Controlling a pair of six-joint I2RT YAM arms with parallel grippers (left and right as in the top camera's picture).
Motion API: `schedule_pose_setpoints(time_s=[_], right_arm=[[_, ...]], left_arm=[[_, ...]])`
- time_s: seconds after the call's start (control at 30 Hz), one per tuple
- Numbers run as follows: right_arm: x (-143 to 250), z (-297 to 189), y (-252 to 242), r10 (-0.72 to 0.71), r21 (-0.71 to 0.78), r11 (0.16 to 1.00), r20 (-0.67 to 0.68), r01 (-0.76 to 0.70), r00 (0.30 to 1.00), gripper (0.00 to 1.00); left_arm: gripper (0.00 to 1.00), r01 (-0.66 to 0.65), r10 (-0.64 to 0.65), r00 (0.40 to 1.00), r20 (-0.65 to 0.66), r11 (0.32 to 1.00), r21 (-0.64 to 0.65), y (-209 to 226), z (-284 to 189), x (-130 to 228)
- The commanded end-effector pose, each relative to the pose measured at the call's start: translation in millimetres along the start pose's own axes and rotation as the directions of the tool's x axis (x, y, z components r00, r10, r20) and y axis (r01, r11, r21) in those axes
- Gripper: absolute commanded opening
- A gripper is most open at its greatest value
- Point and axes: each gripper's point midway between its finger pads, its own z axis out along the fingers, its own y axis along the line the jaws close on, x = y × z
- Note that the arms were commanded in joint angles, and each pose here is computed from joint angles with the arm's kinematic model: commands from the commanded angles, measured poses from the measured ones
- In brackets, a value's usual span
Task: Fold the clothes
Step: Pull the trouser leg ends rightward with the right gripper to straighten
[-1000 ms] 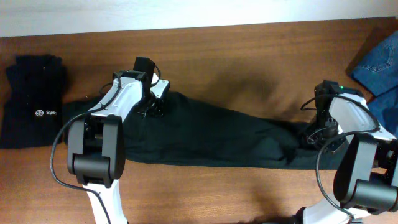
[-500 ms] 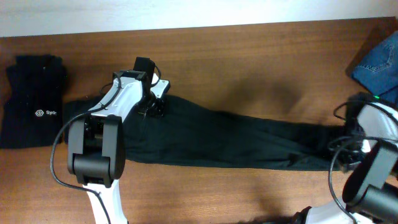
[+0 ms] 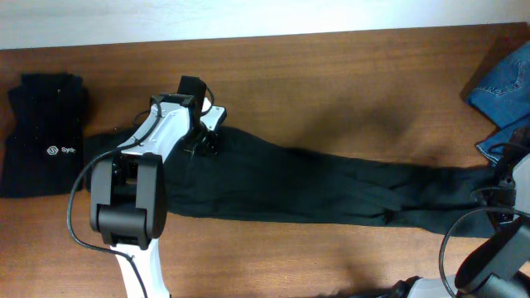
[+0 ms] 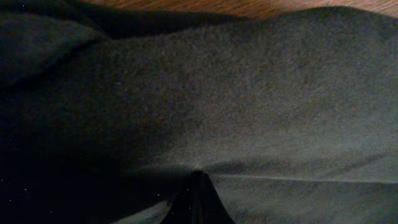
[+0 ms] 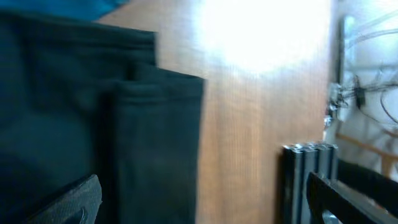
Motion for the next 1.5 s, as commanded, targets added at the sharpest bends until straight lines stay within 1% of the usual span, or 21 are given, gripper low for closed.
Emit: schedule_pose_setpoints(time_s=[0.0, 0.1, 0.2, 0.33, 0.4, 0.43, 0.47, 0.5, 0.53, 0.57, 0.6, 0.73, 0.87, 0.93, 1.03, 1.1, 1.27, 1.33, 1.37, 1.43, 1.47], right_arm=[[-6, -5, 5, -0.038, -0.076, 0.996, -0.021, 0.037, 0.999, 0.99], [-13, 1, 5, 0.026, -0.137, 0.990, -0.075, -0.036, 0.997, 0.99], [-19, 8, 4, 0.079, -0.178, 0.979, -0.122, -0.100, 0.989, 0.93], [-16, 12, 27, 0.073, -0.263, 0.957, -0.180, -0.120, 0.981, 0.89], [-12, 18, 36, 0.061, -0.270, 0.956, -0.195, -0.114, 0.979, 0.86], [-10, 22, 40, 0.056, -0.265, 0.958, -0.203, -0.110, 0.978, 0.85], [-8, 27, 43, 0.048, -0.260, 0.960, -0.212, -0.104, 0.976, 0.84], [-5, 31, 46, 0.039, -0.257, 0.961, -0.228, -0.098, 0.973, 0.81], [-2, 37, 48, 0.032, -0.248, 0.964, -0.242, -0.094, 0.970, 0.79], [1, 42, 49, 0.027, -0.238, 0.967, -0.259, -0.091, 0.966, 0.78], [5, 47, 50, 0.022, -0.229, 0.970, -0.275, -0.087, 0.961, 0.78], [14, 61, 51, 0.010, -0.193, 0.978, -0.318, -0.075, 0.948, 0.77], [15, 63, 51, 0.009, -0.187, 0.980, -0.319, -0.073, 0.948, 0.77], [15, 63, 51, 0.009, -0.187, 0.980, -0.319, -0.072, 0.948, 0.68], [14, 63, 51, 0.009, -0.187, 0.980, -0.318, -0.072, 0.948, 0.49], [14, 63, 51, 0.009, -0.187, 0.980, -0.318, -0.072, 0.948, 0.40], [13, 61, 50, 0.009, -0.186, 0.980, -0.318, -0.072, 0.948, 0.28], [10, 58, 49, 0.011, -0.177, 0.982, -0.311, -0.069, 0.950, 0.21], [6, 54, 48, 0.012, -0.174, 0.982, -0.307, -0.068, 0.952, 0.14], [-1, 48, 47, 0.014, -0.168, 0.984, -0.294, -0.066, 0.956, 0.04], [-5, 45, 47, 0.016, -0.164, 0.984, -0.285, -0.065, 0.958, 0.04]], left_arm=[[0.01, 0.031, -0.033, 0.998, -0.062, 0.999, -0.036, 15, 13, 15], [0.01, 0.031, -0.034, 0.997, -0.065, 0.999, -0.035, 14, 13, 16], [0.01, 0.031, -0.034, 0.997, -0.065, 0.999, -0.035, 14, 13, 16], [0.01, 0.031, -0.034, 0.997, -0.065, 0.999, -0.035, 14, 13, 16], [0.02, 0.031, -0.033, 0.997, -0.064, 0.999, -0.036, 14, 13, 16], [0.08, 0.031, -0.033, 0.997, -0.064, 0.999, -0.036, 14, 13, 16], [0.17, 0.031, -0.034, 0.997, -0.065, 0.999, -0.035, 14, 13, 16], [0.32, 0.031, -0.034, 0.997, -0.065, 0.999, -0.035, 14, 13, 16], [0.52, 0.031, -0.034, 0.997, -0.065, 0.999, -0.035, 14, 13, 16], [0.77, 0.031, -0.034, 0.997, -0.065, 0.999, -0.035, 14, 13, 16], [0.98, 0.031, -0.034, 0.997, -0.065, 0.999, -0.035, 14, 13, 16], [1.00, 0.032, -0.034, 0.997, -0.064, 0.999, -0.035, 14, 13, 16], [0.99, 0.031, -0.033, 0.997, -0.064, 0.999, -0.036, 14, 13, 16], [0.99, 0.031, -0.033, 0.997, -0.064, 0.999, -0.036, 14, 13, 16], [0.99, 0.030, -0.032, 0.998, -0.061, 0.999, -0.035, 14, 14, 15], [0.99, 0.030, -0.033, 0.998, -0.061, 0.999, -0.036, 14, 14, 15], [0.99, 0.030, -0.033, 0.998, -0.062, 0.999, -0.035, 14, 14, 15], [0.99, 0.030, -0.033, 0.998, -0.062, 0.999, -0.035, 14, 14, 15], [0.99, 0.030, -0.033, 0.998, -0.062, 0.999, -0.035, 14, 14, 15], [0.99, 0.030, -0.033, 0.998, -0.062, 0.999, -0.035, 14, 14, 15], [0.99, 0.030, -0.032, 0.998, -0.062, 0.999, -0.035, 14, 14, 15]])
